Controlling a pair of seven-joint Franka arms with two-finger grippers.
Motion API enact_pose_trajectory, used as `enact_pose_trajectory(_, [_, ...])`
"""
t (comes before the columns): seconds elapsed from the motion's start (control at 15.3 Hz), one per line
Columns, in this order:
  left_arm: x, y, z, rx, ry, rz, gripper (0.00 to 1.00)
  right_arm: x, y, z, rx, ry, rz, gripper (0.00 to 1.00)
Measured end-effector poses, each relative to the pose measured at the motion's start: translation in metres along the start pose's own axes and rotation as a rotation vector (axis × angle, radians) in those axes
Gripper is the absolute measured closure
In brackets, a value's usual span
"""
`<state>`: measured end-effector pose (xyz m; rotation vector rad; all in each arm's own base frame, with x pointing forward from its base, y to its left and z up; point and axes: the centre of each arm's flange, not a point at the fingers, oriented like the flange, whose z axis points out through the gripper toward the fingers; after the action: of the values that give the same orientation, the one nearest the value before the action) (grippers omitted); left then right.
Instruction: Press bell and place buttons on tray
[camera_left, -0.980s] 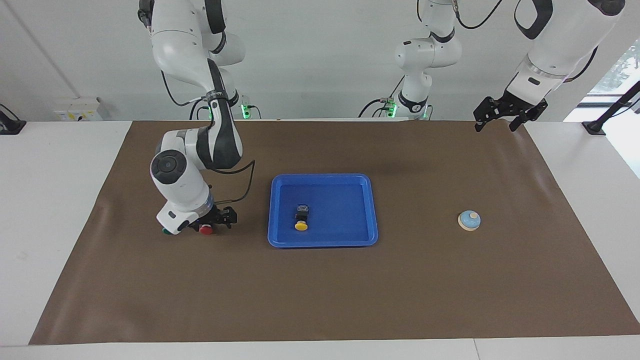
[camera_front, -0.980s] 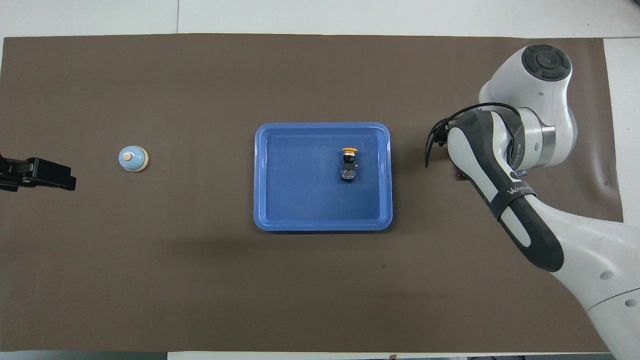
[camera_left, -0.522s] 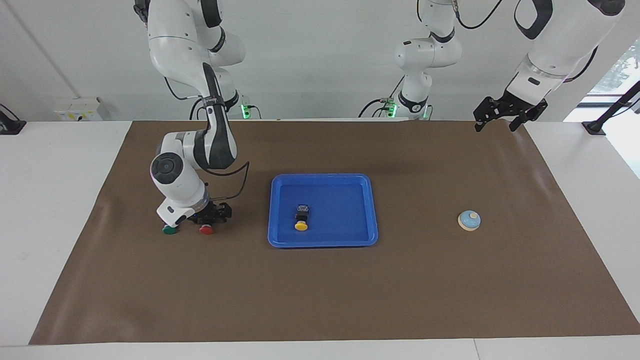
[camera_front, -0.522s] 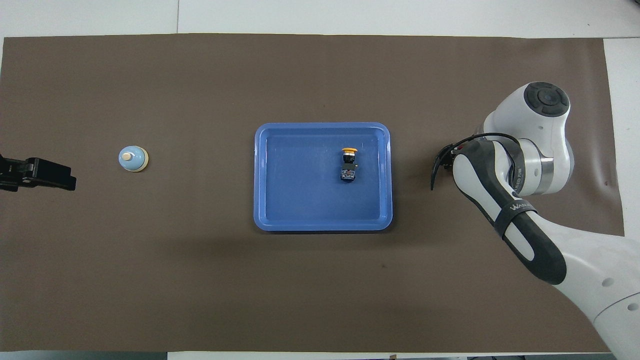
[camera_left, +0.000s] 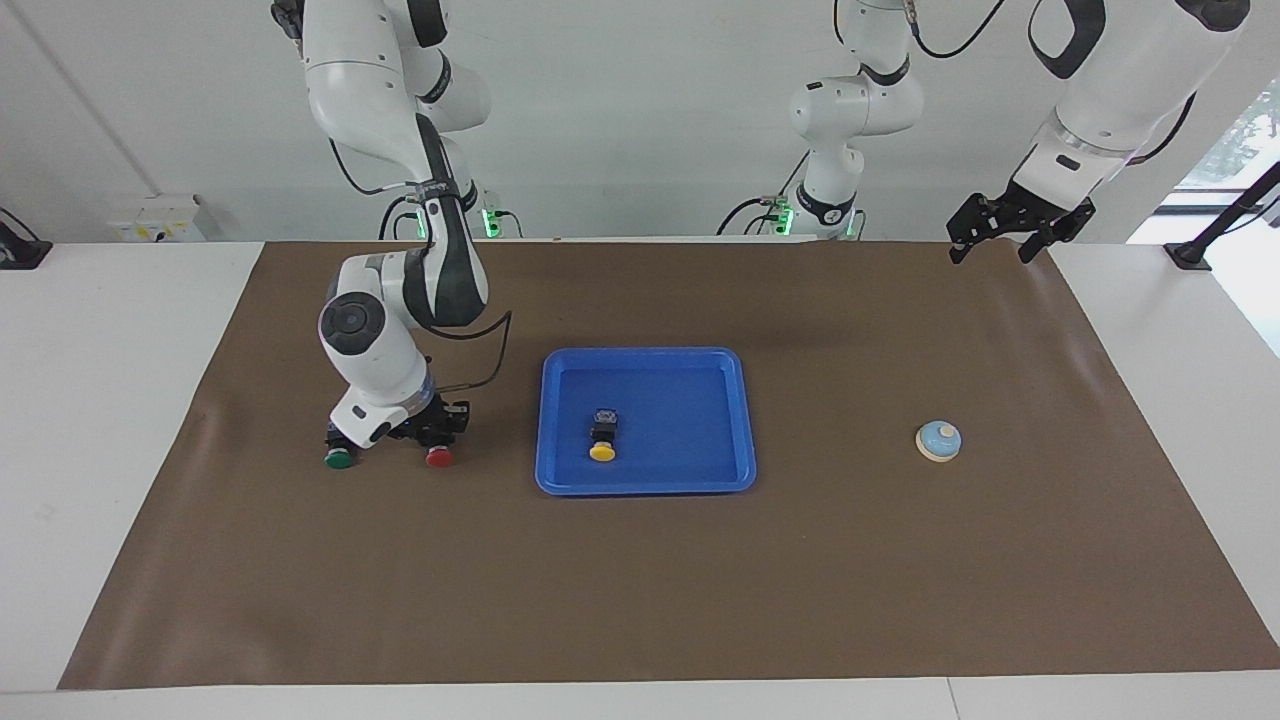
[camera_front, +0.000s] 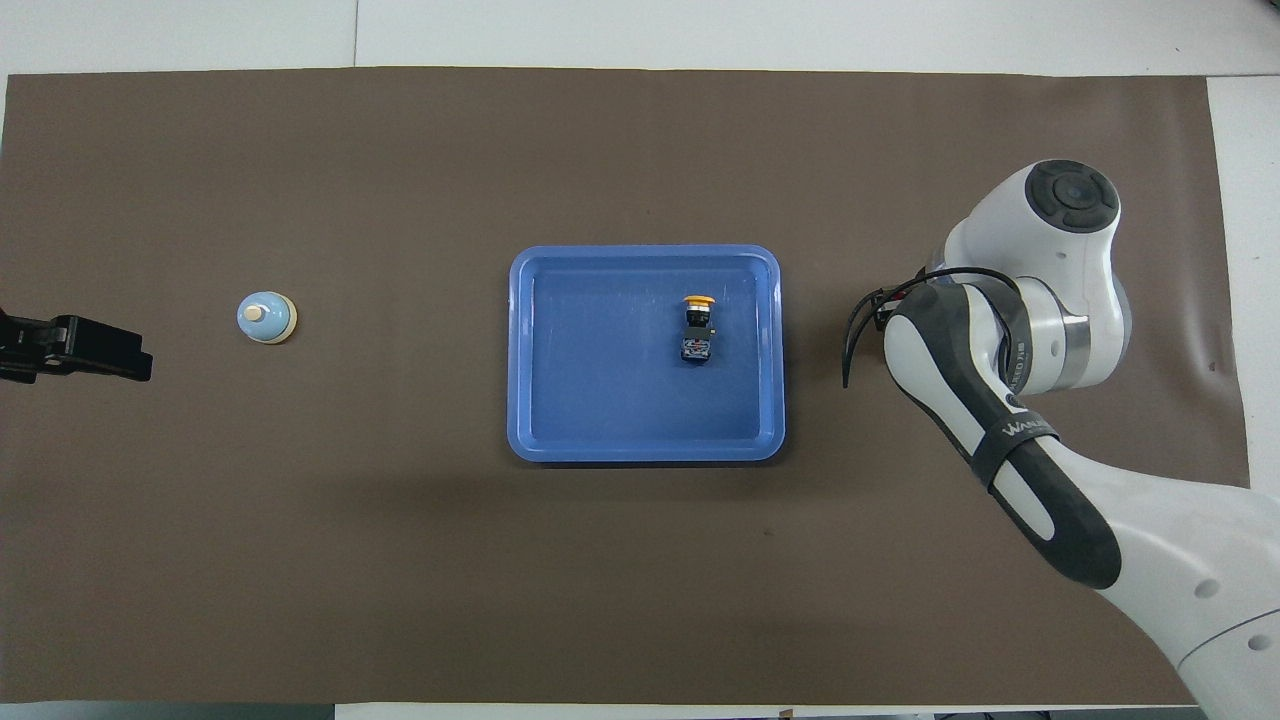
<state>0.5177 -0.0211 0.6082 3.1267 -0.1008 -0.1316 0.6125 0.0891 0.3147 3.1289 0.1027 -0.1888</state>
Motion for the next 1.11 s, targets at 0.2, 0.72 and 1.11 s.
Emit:
enact_pose_trajectory(0.2, [0.000, 0.000, 0.000, 0.000, 0.000, 0.000, 0.00, 0.006, -0.082, -0.054, -0.006, 0.020, 0.039, 0.58])
enact_pose_trajectory(0.72, [0.000, 0.000, 0.000, 0.000, 0.000, 0.000, 0.00, -0.027, -0.298, -0.030, 0.008, 0.075, 0.161, 0.58])
enact_pose_trajectory(1.11, [0.000, 0.000, 0.000, 0.000, 0.000, 0.000, 0.00, -0.021, -0.328, -0.020, 0.086, 0.163, 0.186, 0.58])
